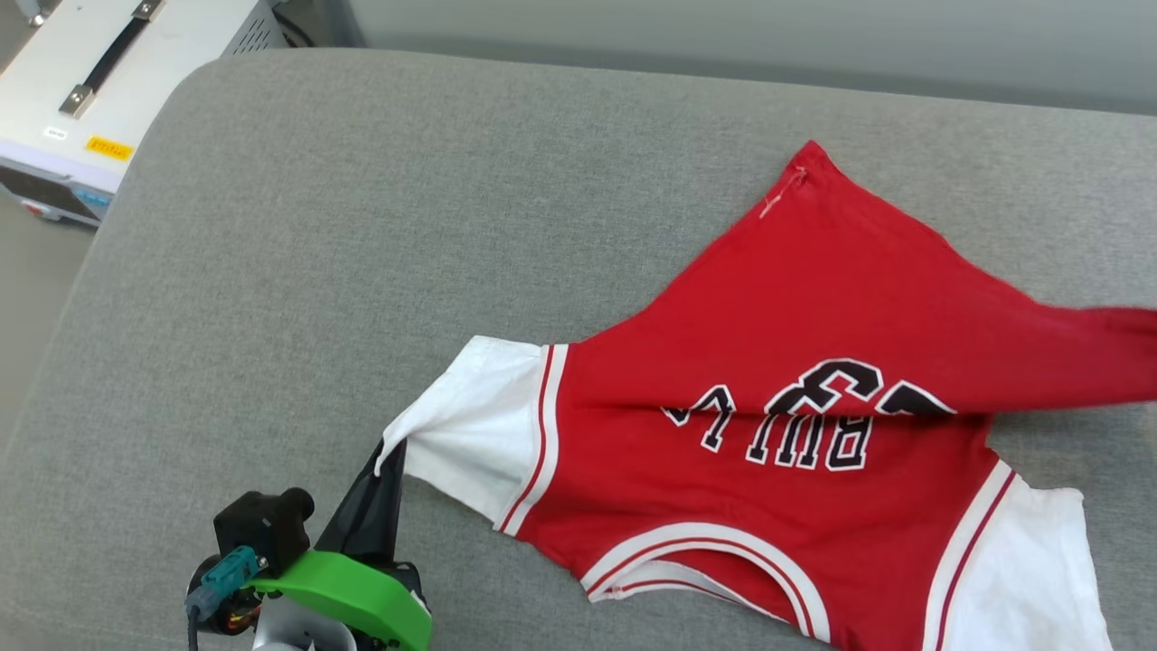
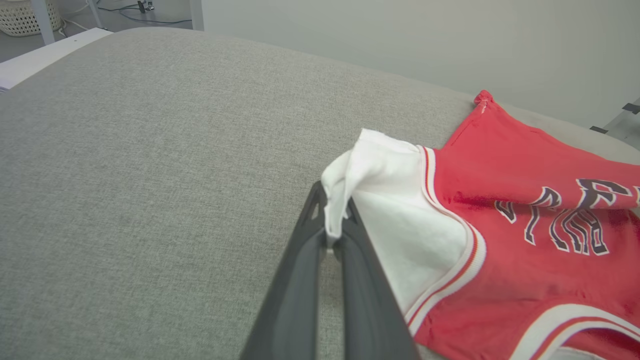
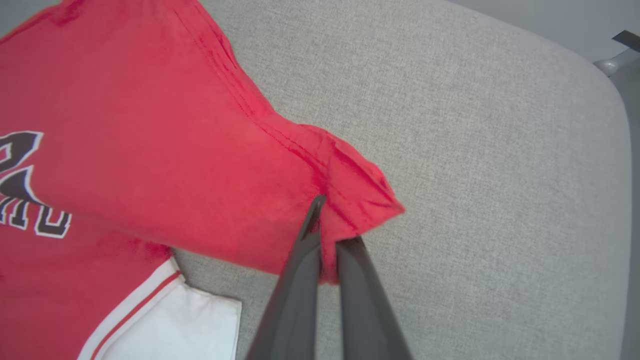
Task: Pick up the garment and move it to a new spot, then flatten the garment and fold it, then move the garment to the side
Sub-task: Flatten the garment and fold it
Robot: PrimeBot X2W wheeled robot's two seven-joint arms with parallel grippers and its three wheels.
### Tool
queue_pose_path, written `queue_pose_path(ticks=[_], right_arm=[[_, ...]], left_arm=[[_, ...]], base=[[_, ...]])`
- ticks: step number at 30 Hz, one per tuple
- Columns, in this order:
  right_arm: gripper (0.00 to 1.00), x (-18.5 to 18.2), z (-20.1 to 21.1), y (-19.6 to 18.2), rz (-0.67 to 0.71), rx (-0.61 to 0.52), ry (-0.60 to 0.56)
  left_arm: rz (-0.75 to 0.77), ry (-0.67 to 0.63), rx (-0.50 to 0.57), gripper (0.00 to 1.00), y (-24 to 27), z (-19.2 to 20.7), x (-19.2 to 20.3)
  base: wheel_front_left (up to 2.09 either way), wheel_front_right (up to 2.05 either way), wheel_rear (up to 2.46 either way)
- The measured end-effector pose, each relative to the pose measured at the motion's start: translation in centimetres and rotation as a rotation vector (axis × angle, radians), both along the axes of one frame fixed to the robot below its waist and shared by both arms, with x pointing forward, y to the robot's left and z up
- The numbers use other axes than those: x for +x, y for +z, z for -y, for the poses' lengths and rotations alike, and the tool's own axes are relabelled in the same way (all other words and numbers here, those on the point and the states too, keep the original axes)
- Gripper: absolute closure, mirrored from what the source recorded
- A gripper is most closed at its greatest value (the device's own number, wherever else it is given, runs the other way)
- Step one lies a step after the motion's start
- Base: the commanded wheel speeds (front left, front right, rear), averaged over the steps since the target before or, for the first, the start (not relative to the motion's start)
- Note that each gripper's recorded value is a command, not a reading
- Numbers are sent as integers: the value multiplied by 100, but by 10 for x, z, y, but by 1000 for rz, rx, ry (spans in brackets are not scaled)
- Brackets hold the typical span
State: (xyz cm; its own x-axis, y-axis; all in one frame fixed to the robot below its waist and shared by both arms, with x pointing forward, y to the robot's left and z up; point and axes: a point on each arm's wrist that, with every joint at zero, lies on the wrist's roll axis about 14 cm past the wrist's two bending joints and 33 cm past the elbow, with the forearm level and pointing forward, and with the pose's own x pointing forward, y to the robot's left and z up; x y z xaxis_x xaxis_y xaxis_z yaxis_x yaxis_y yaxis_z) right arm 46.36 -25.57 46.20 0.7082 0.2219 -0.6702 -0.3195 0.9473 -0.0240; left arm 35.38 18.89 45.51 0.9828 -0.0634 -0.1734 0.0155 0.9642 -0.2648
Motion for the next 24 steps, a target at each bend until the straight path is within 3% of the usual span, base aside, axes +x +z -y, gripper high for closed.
queue_pose_path(ticks=[8,17,23,24], right_arm=[[100,-90,30,-25,-57,72,-156],[100,-195,23,-82,-280,183,-349],[100,-214,12,-99,-350,195,-376],[0,-204,13,-91,-293,206,-381]], left_arm=[[27,-31,8,100,11,8,-5],[40,-48,10,100,17,12,-7],[27,-47,13,100,13,11,-7],[26,-48,15,100,13,11,-7]], base=[[0,0,0],[0,0,0],[0,0,0],[0,0,0]])
